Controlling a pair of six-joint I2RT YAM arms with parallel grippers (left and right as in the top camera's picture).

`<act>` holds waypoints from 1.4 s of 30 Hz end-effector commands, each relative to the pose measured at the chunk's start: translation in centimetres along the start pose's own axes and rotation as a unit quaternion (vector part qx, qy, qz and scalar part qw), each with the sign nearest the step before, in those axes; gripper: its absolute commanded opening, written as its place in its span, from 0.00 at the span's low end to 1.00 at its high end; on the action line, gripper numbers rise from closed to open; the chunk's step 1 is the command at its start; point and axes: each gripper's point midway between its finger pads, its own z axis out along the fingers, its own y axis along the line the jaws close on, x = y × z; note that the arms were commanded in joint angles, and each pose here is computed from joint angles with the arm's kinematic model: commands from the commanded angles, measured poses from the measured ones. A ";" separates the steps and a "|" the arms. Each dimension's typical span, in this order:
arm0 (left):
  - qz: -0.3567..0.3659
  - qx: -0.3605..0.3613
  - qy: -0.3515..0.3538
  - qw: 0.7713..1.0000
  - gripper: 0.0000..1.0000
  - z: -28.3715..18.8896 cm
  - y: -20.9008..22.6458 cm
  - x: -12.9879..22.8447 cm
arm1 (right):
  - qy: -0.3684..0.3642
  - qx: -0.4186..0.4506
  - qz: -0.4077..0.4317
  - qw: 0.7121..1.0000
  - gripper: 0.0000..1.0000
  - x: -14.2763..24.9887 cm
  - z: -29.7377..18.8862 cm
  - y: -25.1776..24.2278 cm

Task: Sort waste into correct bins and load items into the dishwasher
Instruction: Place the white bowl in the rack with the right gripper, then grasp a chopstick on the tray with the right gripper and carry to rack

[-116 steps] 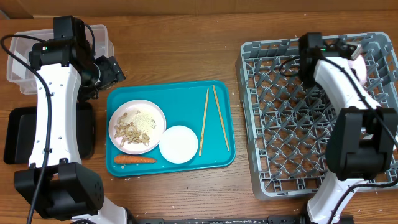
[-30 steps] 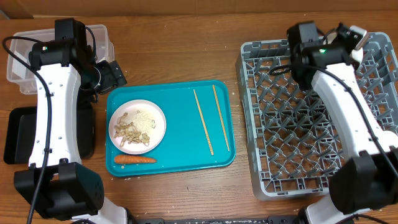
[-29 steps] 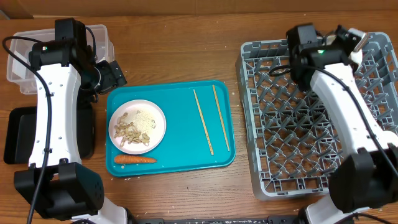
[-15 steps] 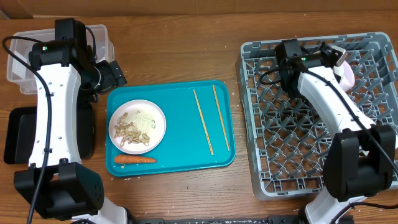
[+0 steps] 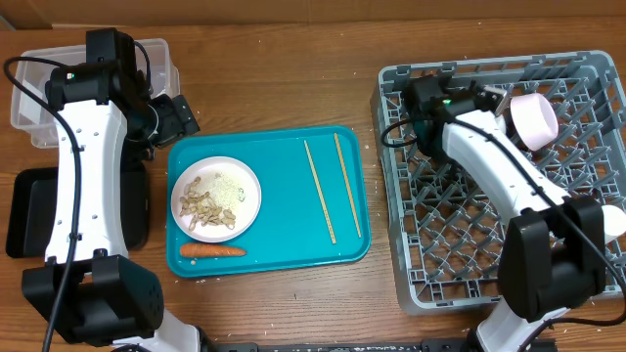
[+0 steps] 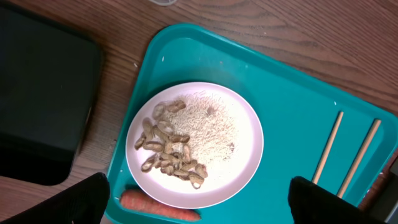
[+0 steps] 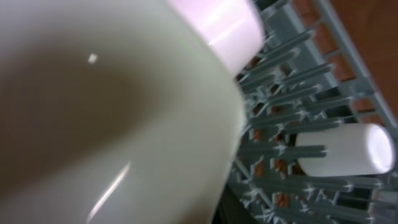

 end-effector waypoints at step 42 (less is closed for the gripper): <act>0.015 0.003 0.000 1.000 0.98 -0.3 -0.2 0.4 | 0.152 -0.467 -0.382 0.783 0.77 16.2 -18.8 19.0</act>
